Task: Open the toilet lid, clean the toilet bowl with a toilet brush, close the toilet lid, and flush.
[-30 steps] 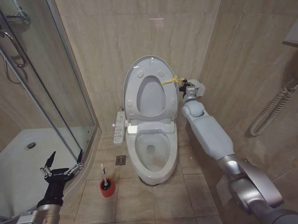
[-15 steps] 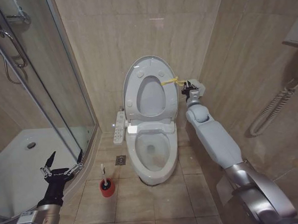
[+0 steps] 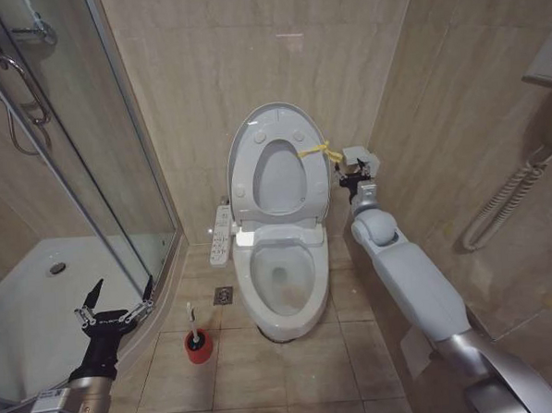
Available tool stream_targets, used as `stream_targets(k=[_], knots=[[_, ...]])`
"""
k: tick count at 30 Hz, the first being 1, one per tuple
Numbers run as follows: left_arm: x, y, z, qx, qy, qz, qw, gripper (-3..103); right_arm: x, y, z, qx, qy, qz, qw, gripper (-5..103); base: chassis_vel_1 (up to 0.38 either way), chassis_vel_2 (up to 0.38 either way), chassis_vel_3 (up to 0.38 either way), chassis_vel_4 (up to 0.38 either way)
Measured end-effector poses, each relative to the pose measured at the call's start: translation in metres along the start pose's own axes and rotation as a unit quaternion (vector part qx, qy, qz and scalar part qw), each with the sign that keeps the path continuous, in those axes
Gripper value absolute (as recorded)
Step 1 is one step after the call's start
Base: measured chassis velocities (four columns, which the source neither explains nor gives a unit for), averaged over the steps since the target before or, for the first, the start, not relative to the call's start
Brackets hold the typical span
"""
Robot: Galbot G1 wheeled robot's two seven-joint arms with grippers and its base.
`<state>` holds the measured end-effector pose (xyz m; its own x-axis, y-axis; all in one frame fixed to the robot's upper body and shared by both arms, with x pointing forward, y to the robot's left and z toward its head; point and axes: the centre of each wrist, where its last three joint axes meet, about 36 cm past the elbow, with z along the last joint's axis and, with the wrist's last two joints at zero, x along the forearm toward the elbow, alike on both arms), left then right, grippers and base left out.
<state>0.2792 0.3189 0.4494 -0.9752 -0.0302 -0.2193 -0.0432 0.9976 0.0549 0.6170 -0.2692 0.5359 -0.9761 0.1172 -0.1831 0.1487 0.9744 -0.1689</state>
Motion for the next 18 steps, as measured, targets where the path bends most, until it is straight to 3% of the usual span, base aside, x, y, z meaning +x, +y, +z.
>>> stream_targets(k=[4,5,12,13,18], knots=[[0.000,0.000,0.000,0.000,0.000,0.000,1.0000,100,0.017,0.002,0.000,-0.009,0.004,-0.004,1.000,65,0.000,0.000,0.000,0.000],[0.000,0.000,0.000,0.000,0.000,0.000,1.0000,100,0.020,0.003,0.000,-0.011,0.004,-0.004,1.000,92,0.000,0.000,0.000,0.000],[0.000,0.000,0.000,0.000,0.000,0.000,1.0000,100,0.055,0.009,0.005,-0.028,0.009,-0.004,1.000,92,0.000,0.000,0.000,0.000],[0.000,0.000,0.000,0.000,0.000,0.000,1.0000,100,0.061,0.011,0.006,-0.031,0.010,-0.003,0.999,100,0.000,0.000,0.000,0.000],[0.000,0.000,0.000,0.000,0.000,0.000,1.0000,100,0.091,0.016,0.014,-0.048,0.021,0.000,0.999,100,0.000,0.000,0.000,0.000]])
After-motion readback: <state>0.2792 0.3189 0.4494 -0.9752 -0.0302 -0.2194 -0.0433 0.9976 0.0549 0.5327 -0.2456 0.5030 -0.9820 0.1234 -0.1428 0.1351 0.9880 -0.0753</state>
